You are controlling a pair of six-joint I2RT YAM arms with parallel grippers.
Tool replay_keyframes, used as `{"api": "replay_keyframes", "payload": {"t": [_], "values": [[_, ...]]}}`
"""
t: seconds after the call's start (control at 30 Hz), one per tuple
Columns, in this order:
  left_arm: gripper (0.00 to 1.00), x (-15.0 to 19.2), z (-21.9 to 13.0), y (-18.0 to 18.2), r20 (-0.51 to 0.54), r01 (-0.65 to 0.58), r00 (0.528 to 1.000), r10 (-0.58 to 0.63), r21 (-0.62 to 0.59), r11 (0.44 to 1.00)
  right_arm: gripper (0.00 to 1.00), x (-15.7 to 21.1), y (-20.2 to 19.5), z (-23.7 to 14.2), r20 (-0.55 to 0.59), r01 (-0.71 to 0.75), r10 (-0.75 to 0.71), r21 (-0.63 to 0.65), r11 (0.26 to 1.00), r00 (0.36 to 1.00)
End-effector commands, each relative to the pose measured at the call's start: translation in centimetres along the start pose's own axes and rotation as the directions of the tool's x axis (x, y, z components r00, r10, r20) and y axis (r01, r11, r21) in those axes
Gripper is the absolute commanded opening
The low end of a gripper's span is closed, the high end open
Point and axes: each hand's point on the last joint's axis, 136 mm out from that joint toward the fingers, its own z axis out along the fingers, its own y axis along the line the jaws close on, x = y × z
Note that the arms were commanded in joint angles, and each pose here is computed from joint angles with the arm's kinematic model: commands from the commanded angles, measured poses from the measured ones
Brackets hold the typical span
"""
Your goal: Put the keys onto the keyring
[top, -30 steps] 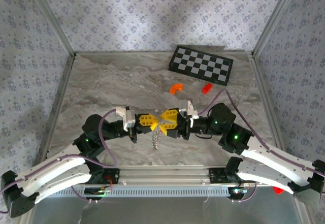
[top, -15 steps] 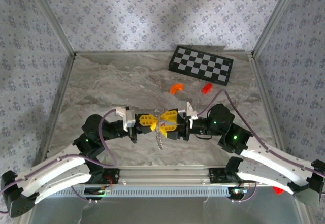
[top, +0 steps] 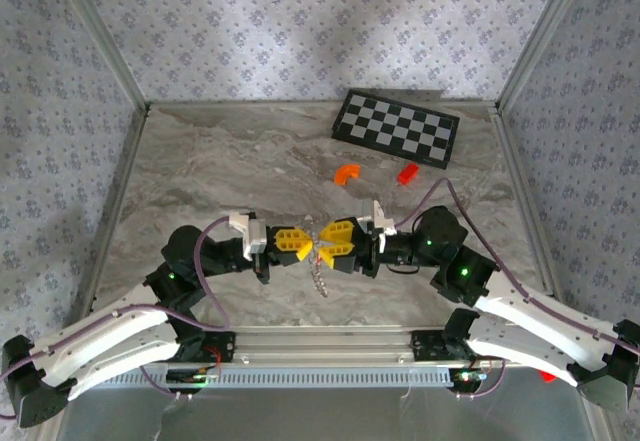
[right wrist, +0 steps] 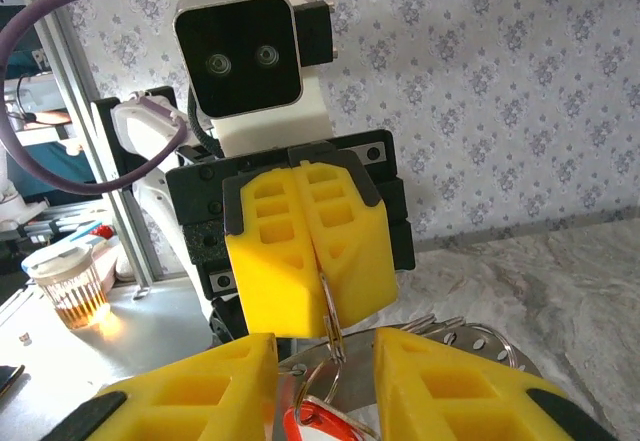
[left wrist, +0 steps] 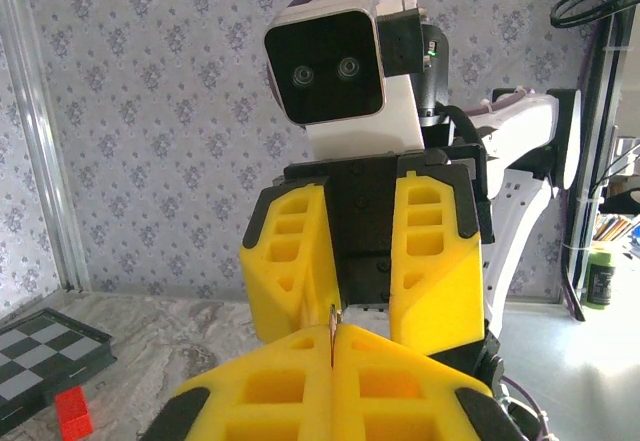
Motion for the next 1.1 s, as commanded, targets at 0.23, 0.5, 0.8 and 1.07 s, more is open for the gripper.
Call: {"api": "replay_keyframes", "payload": {"t": [0.23, 0.5, 0.8, 1.07], "values": [[0.0, -3.9, 0.0, -1.4, 0.093, -0.05, 0.995, 0.044, 0.057, 0.997, 0.26, -0.5, 0.0, 0.0, 0.021, 0.008, -0.008, -0.008, 1.0, 1.0], [0.0, -3.8, 0.2, -1.4, 0.087, -0.047, 0.995, 0.042, 0.058, 0.997, 0.11, -0.2, -0.1, 0.1, 0.001, 0.011, -0.011, -0.002, 1.0, 1.0], [0.03, -1.2, 0.1, 2.2, -0.123, -0.032, 0.992, 0.014, -0.146, 0.989, 0.0, 0.8, -0.3, -0.2, -0.134, 0.079, -0.077, 0.012, 0.997, 0.988], [0.18, 1.5, -1.0, 2.0, -0.407, -0.035, 0.913, -0.026, -0.141, 0.989, 0.0, 1.9, -1.7, -0.8, -0.406, 0.205, -0.18, 0.019, 0.979, 0.896]]}}
